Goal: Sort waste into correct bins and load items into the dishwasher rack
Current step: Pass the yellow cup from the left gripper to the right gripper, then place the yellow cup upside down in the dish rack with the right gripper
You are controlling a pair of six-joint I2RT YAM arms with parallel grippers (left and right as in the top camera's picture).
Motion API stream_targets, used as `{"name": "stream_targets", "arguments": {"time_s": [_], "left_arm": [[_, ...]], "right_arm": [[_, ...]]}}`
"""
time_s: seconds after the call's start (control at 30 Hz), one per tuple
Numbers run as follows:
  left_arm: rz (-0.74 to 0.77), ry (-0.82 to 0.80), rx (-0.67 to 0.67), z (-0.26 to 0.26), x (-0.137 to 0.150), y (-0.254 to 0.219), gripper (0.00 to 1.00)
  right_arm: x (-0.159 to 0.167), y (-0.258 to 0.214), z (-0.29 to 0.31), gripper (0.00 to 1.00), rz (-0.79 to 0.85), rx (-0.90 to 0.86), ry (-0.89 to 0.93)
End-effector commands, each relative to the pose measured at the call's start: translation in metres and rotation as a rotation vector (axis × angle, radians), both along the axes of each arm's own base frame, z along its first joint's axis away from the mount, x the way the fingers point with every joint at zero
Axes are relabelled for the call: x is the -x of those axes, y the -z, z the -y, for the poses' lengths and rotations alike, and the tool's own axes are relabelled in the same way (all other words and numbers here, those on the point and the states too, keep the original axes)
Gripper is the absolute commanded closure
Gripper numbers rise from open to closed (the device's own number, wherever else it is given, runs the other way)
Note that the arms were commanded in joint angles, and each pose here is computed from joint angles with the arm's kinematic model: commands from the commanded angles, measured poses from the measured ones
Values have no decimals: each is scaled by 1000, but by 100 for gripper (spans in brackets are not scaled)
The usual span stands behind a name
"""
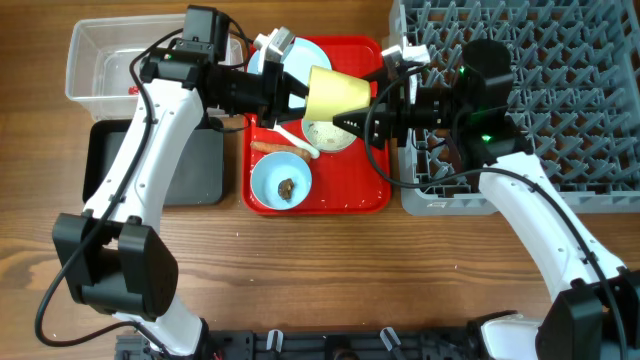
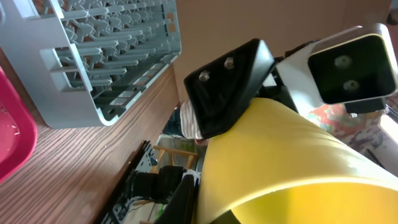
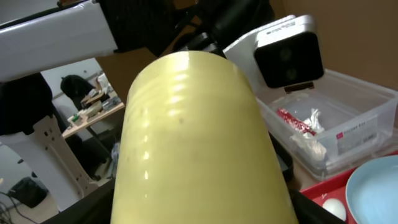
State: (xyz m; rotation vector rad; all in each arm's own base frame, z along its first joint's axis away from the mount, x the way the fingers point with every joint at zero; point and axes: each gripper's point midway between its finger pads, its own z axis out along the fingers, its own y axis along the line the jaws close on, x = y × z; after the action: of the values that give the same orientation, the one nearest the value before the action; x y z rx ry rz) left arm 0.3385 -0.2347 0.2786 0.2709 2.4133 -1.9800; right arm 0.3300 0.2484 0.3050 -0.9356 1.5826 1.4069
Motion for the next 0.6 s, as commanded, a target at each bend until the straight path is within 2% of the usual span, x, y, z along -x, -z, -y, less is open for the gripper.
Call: {"name": "stream_targets", "arguments": {"time_s": [0.0,0.17,0.2,0.27,0.3,0.37,0.43,0.5,0.53,0.57], "left_arm": [[14,-2,-22,2,1,0,96],[12,-2,-22,2,1,0,96],[12,-2,-22,2,1,0,96],[13,-2,-22,2,1,0,96],[13,-2,-22,2,1,0,96],[14,-2,-22,2,1,0,94],[14,-2,-22,2,1,0,90],[14,-2,-22,2,1,0,81],[14,-2,-23,2,1,0,75],[15,-3,-26,2,1,1,65]], "right_arm": [[-2,-10,-3,26,58,-14,0],[-6,-15,1,27,91,-22,12],[-6,-15,2,31,90,-21,14],[-6,-13,2,49,78,-18,15],[-6,-13,2,53,75,-18,15],[-6,-12,2,54,67,-15,15],[-6,-10,2,54,58,-13,15],[-6,-9,3,54,57,-9,15],[-7,-8,4,54,53,-9,18],[-7,-8,5,54,52,-9,20]]}}
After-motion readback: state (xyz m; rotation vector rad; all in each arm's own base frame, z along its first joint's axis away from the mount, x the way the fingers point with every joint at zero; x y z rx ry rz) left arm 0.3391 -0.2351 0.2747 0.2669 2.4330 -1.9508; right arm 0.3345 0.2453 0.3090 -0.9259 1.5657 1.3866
